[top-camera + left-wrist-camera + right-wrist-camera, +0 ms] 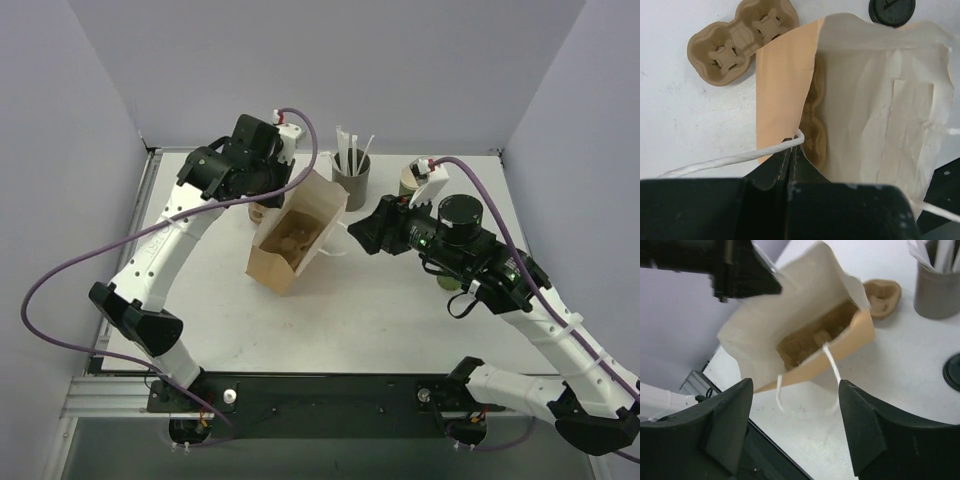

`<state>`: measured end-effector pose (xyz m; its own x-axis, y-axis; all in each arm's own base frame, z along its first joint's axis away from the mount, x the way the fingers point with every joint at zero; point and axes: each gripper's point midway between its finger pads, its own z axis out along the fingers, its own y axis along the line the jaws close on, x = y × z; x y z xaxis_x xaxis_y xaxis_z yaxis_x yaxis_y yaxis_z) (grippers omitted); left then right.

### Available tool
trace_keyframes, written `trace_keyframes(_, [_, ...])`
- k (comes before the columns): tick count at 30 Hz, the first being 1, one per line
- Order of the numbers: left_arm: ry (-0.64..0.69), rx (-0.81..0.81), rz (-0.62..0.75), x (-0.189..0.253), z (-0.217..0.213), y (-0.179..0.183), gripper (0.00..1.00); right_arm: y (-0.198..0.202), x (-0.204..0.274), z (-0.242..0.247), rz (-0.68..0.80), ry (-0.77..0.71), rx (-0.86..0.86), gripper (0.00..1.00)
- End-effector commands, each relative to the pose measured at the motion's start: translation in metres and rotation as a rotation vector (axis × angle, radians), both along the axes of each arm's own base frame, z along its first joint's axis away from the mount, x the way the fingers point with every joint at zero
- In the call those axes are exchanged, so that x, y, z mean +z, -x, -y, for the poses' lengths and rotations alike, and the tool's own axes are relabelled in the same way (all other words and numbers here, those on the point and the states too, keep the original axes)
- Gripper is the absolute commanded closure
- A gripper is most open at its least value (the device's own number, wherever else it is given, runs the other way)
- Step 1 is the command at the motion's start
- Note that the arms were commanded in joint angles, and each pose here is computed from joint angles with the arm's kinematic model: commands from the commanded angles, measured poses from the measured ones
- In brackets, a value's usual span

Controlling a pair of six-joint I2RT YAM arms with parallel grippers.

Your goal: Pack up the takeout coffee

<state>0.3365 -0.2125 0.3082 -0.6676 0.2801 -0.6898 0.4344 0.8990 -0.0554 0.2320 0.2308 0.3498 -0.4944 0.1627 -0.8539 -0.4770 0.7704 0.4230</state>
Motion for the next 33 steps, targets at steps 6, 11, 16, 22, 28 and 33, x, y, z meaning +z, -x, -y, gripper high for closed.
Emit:
trace_keyframes(6, [-0.117,-0.308,0.106,-0.003,0.043,0.037,1.00,-0.007,0.034,-0.088,0.234,-0.085,0.297,0.47])
trace_keyframes(11, [-0.067,-0.319,0.148,0.001,0.046,0.042,1.00,-0.009,-0.025,-0.101,0.126,-0.057,0.311,0.53])
trace_keyframes(16, [0.023,-0.364,0.182,0.012,0.055,0.051,1.00,-0.002,-0.085,-0.094,0.034,-0.036,0.269,0.55])
trace_keyframes(22, [0.181,-0.396,0.288,0.039,0.065,0.063,1.00,0.002,-0.121,-0.081,-0.010,0.026,0.214,0.60])
trace_keyframes(28, [0.343,-0.432,0.444,0.050,0.066,0.082,1.00,0.004,-0.148,-0.066,-0.011,0.098,0.168,0.62])
trace_keyframes(33, [0.415,-0.423,0.485,0.054,0.066,0.088,1.00,0.002,-0.149,-0.067,0.009,0.121,0.163,0.62])
